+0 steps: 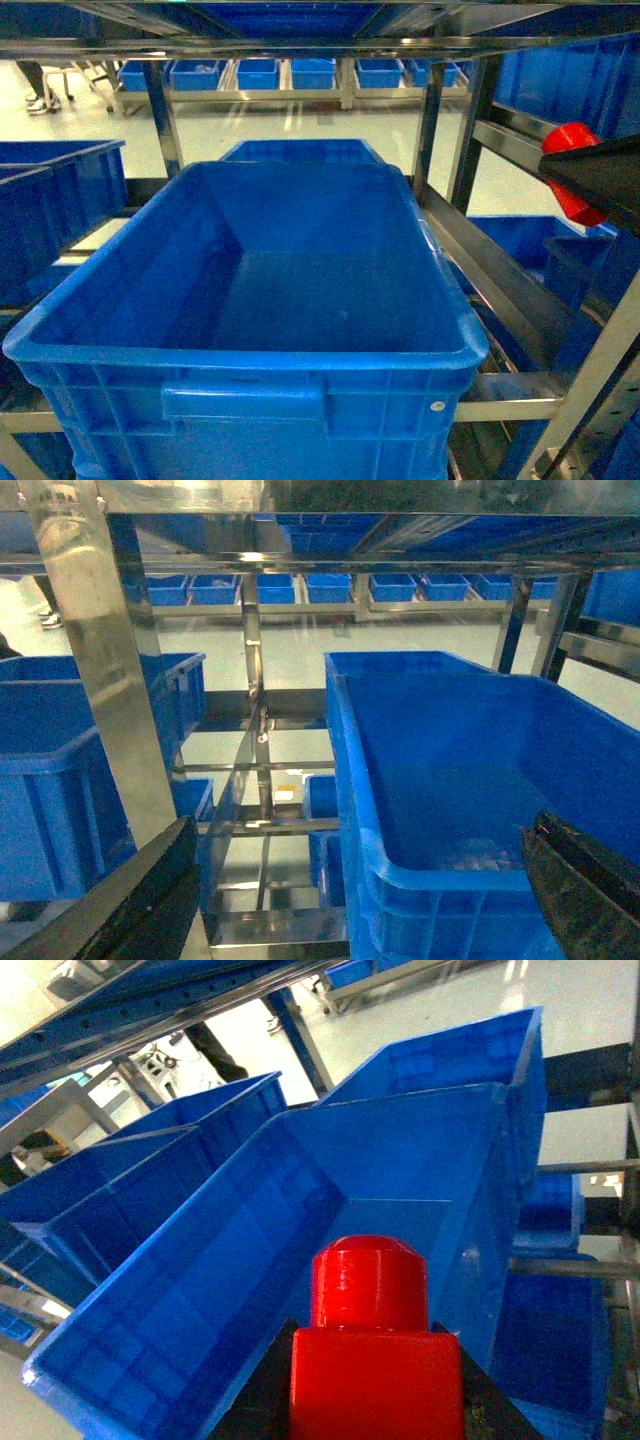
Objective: Pick red block from blue box to shelf
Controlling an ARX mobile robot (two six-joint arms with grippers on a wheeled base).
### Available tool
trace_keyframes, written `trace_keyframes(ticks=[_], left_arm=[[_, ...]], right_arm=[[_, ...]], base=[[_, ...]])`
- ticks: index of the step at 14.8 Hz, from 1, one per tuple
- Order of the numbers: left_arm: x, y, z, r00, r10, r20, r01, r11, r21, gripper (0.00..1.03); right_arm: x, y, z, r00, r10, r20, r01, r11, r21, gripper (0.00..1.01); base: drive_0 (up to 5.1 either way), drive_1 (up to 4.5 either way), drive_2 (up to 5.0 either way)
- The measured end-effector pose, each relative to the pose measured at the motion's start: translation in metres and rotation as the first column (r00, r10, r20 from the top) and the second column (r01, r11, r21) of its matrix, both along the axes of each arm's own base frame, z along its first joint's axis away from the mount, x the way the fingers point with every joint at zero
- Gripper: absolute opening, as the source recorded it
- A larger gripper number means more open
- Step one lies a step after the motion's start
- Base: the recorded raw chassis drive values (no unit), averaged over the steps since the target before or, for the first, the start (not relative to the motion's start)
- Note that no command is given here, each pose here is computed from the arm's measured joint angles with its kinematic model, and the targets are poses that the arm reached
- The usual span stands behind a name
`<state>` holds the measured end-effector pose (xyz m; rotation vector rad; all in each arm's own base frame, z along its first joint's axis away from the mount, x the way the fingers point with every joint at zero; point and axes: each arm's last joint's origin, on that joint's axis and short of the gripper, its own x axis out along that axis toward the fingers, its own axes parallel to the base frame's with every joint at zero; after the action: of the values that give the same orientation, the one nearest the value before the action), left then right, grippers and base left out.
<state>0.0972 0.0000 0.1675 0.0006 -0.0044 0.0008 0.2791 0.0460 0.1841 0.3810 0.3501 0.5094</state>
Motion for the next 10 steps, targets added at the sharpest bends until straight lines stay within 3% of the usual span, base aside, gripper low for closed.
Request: trace_keyframes(ticks=[4,10], left_arm=[[0.000,0.000,0.000,1.000,0.000,0.000,0.000,1.0000,0.000,0.98],[0.000,0.000,0.000,1.000,0.000,0.000,0.000,1.0000,0.000,0.98]], right_arm=[[0.007,0.021,-0.011,0.997,0.070,-0.025,-0.070,0.9975,-0.003,0.27],[0.027,0.051,-0.021,0.987,0.155,-0.043,-0.155,0.9879,-0.002,0.27]], base=[[0.0,0.00,0.0],[0.0,0.00,0.0]])
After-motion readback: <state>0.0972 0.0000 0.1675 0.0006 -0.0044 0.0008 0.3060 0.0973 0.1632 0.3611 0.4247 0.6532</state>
